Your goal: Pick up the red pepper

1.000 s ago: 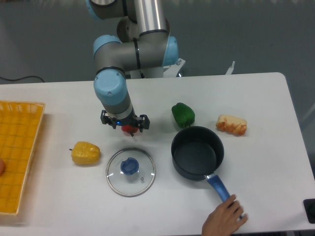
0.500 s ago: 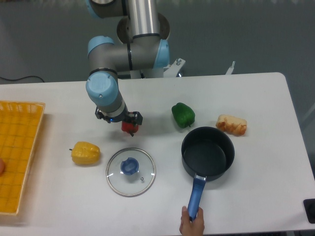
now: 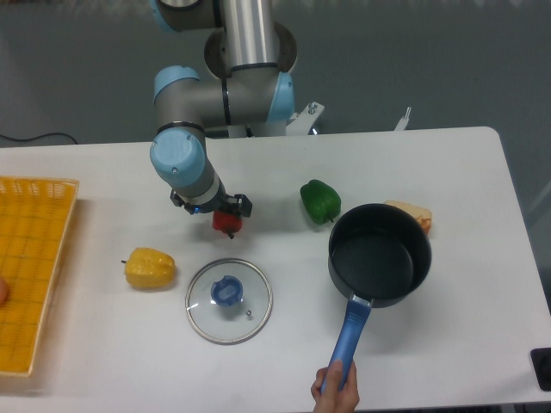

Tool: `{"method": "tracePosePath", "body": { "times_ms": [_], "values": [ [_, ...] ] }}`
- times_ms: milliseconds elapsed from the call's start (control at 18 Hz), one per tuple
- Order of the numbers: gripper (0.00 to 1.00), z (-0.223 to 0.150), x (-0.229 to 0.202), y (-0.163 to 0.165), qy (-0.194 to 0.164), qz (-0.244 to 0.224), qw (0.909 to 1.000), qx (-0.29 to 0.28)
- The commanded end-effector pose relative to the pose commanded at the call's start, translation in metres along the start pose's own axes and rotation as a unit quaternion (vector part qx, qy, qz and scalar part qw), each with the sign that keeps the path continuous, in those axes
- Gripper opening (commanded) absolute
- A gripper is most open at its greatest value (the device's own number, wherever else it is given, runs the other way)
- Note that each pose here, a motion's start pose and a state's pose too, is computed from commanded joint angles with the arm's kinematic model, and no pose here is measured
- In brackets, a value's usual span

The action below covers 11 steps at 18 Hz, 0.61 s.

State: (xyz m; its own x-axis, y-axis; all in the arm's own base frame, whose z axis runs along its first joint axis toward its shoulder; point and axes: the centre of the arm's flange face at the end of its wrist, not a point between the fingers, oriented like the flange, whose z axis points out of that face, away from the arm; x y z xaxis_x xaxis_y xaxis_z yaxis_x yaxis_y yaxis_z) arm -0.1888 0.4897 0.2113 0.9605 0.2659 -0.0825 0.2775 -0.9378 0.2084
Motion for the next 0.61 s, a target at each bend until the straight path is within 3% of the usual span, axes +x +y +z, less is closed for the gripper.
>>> {"method": "tracePosePath", "body": {
  "times_ms": [611],
  "values": [
    [1.0,0.015,0.001,-0.003,-0.013,0.019,0.9995,-0.02]
  ]
}}
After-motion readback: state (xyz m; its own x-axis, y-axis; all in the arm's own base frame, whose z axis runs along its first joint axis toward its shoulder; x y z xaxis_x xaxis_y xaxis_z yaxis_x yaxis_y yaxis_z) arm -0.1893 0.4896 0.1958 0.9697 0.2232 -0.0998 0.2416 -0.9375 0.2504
